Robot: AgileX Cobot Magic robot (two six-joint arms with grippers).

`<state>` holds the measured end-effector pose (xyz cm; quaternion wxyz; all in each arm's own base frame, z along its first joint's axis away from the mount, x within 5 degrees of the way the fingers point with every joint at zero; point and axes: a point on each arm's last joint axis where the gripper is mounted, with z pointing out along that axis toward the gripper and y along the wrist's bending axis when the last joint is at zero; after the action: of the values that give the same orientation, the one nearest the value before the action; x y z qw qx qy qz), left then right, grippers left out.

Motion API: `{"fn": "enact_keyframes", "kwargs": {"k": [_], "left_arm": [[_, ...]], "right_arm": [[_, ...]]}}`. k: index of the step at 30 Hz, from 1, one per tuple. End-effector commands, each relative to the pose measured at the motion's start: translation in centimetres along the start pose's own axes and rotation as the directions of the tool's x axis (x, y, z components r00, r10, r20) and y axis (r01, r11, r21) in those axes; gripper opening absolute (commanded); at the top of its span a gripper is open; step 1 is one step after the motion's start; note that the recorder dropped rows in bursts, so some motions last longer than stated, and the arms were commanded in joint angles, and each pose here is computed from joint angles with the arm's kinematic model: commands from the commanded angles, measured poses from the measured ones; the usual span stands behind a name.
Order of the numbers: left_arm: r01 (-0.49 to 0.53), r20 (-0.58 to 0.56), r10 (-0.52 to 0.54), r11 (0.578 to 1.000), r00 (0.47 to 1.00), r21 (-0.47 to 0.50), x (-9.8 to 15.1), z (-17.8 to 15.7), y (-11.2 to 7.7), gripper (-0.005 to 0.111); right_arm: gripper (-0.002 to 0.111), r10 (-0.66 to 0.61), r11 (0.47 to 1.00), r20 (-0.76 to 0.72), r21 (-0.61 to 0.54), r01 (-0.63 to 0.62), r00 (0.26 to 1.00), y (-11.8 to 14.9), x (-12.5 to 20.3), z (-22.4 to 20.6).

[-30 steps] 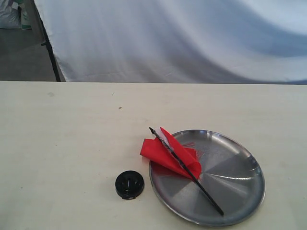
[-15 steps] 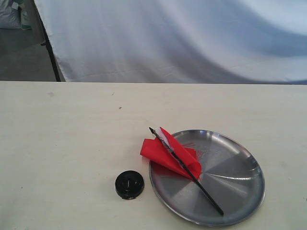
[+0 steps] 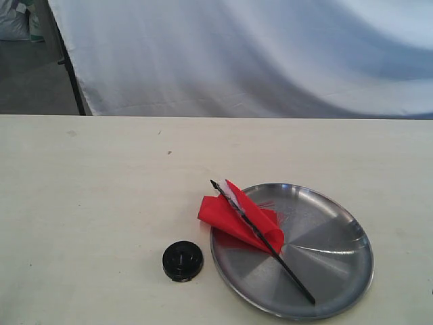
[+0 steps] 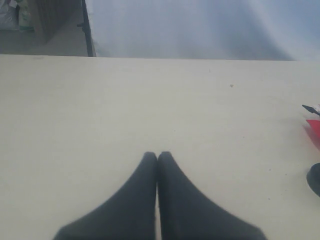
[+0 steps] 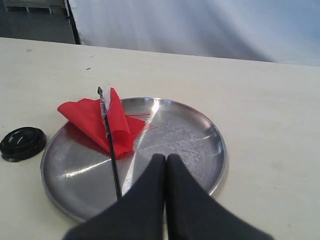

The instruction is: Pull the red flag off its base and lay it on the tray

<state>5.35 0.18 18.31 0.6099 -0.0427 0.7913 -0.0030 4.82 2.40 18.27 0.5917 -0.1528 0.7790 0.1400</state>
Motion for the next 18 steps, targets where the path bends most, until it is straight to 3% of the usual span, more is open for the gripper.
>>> {"fn": "enact_keyframes", "kwargs": {"k": [1, 12, 18], "left_arm": [[0.005, -0.001, -0.005, 1.000, 1.000, -0.004, 0.12, 0.02, 0.03, 0.000], [0.005, -0.001, -0.005, 1.000, 1.000, -0.004, 0.12, 0.02, 0.03, 0.000], [0.005, -0.001, -0.005, 1.000, 1.000, -0.004, 0.12, 0.02, 0.03, 0.000]], "right_arm": [[0.000, -0.005, 0.999, 0.002, 0.043, 0.005, 1.000, -0.25, 0.10, -0.01], [0.000, 0.078, 0.994, 0.006, 0.071, -0.078, 0.997, -0.41, 0.13, -0.01], [0.000, 0.057, 0.992, 0.006, 0.111, -0.057, 0.998, -0.65, 0.13, -0.03]]}}
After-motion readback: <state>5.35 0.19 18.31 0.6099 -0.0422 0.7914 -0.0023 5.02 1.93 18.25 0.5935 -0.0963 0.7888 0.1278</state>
